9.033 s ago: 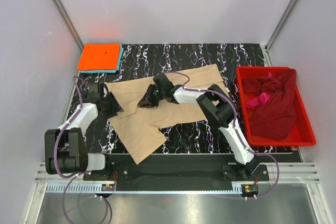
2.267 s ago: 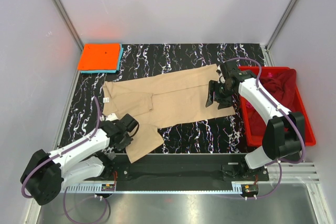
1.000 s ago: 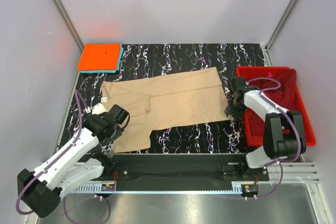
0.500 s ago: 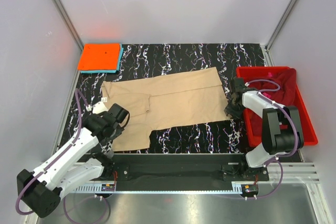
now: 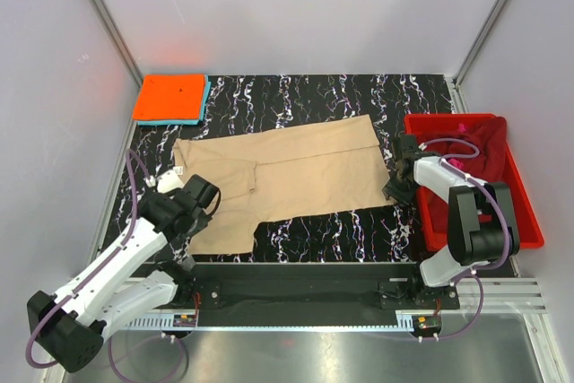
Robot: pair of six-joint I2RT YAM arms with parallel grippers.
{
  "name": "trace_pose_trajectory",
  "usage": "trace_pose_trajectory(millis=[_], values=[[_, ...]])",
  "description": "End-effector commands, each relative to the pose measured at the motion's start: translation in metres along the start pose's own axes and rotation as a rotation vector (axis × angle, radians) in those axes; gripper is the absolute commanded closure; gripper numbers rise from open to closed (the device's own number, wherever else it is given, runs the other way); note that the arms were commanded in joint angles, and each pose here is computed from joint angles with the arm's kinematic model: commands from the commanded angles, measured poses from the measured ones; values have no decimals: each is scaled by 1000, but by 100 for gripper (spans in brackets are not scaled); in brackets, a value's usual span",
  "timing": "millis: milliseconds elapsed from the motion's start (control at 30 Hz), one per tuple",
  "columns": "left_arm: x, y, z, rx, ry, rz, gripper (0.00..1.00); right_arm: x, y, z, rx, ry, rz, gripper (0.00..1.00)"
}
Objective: Fold and stack the t-shirts
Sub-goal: Fold the tshirt
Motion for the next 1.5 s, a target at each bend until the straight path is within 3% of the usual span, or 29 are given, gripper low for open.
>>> trace_pose_trajectory(millis=[0,200,300,400,633,867,1467], values=[[-11,-12,21,-26,-77,-51,100,9,-4,0,20,18,-44,63],[-15,-11,26,-20,-98,-68,100,12,-4,0,13,14,-46,75],[-18,-9,25,-8,-94,-79,100,5,-6,0,-14,13,-44,90],[-20,-7,20,1,-72,-102,100,0,-11,-6,-63,35,-36,98],[-28,-26,20,53,-47,-204,100,-9,-3,-9,-149,74,29,97],[-30,-43,31,111,-62,-198,100,-32,34,28,-258,25,160,98],[-4,-81,106,109,-138,-141,100,-26,89,73,-372,59,223,100]])
Point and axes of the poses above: each gripper's point midway between its finger pads, its own x axis out along the fingers, its own y axis along the line the jaws close on, z = x × y, the point moved 2 cm from there along -x, back along the fingers, and after that the axes turned 3 degrees about -x, right-handed, at the moved point
